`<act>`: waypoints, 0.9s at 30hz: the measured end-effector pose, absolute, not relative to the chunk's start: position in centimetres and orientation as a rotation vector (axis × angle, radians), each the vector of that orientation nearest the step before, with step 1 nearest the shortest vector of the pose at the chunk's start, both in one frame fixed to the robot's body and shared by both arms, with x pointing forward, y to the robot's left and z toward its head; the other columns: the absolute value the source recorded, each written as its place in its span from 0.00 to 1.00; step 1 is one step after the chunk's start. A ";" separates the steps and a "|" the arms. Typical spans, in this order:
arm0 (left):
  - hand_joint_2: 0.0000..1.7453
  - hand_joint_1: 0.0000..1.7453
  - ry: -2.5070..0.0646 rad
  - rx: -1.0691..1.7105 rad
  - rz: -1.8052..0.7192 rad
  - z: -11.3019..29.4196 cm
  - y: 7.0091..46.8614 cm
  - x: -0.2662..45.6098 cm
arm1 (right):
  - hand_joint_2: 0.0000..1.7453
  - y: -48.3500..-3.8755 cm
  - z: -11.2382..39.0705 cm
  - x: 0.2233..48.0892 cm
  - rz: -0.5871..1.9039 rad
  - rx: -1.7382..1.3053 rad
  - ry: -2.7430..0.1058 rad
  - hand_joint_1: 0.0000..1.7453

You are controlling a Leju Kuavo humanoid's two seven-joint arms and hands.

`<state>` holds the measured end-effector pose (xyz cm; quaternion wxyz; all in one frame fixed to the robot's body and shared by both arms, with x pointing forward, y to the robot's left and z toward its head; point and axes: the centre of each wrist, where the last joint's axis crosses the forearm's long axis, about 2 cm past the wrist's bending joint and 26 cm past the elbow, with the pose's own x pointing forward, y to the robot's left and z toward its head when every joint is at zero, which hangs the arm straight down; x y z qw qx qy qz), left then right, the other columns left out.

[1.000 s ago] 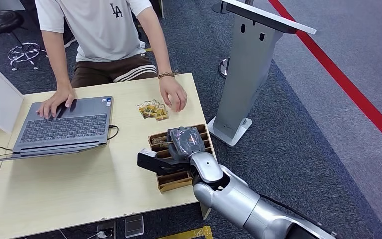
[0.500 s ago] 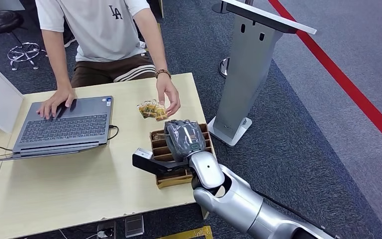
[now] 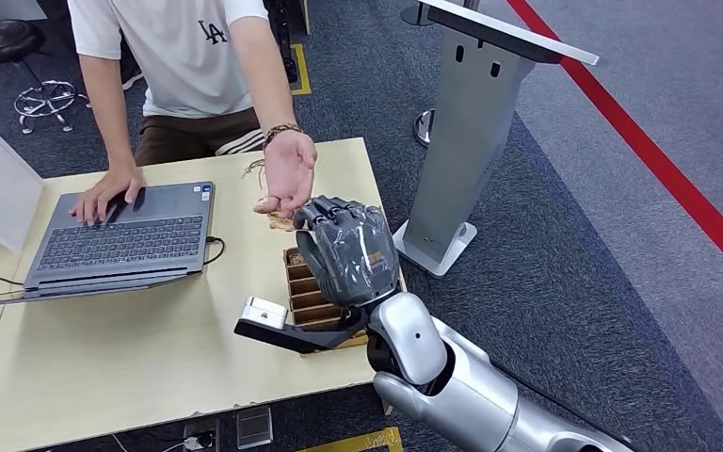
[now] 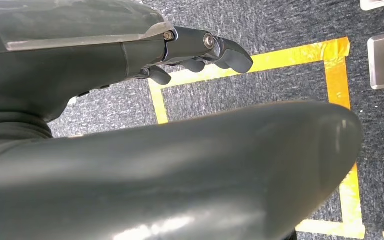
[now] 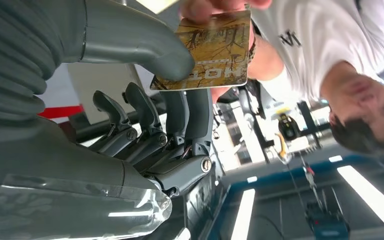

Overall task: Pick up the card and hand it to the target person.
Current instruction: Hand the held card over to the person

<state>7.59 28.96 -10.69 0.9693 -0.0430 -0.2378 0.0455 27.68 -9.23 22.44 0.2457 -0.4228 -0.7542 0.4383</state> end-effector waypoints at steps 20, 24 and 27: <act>0.25 0.00 -0.463 -0.083 0.095 -10.7 29.0 7.5 | 1.00 -9.6 22.1 27.8 1.185 -1.122 -2.065 0.00; 0.00 0.00 -0.481 -0.072 0.101 -10.7 29.0 7.4 | 1.00 -9.8 22.0 27.9 1.158 -1.040 -2.057 0.00; 0.00 0.00 -0.481 -0.070 0.104 -10.7 29.0 7.4 | 1.00 -10.1 21.9 28.0 1.120 -0.917 -2.054 0.00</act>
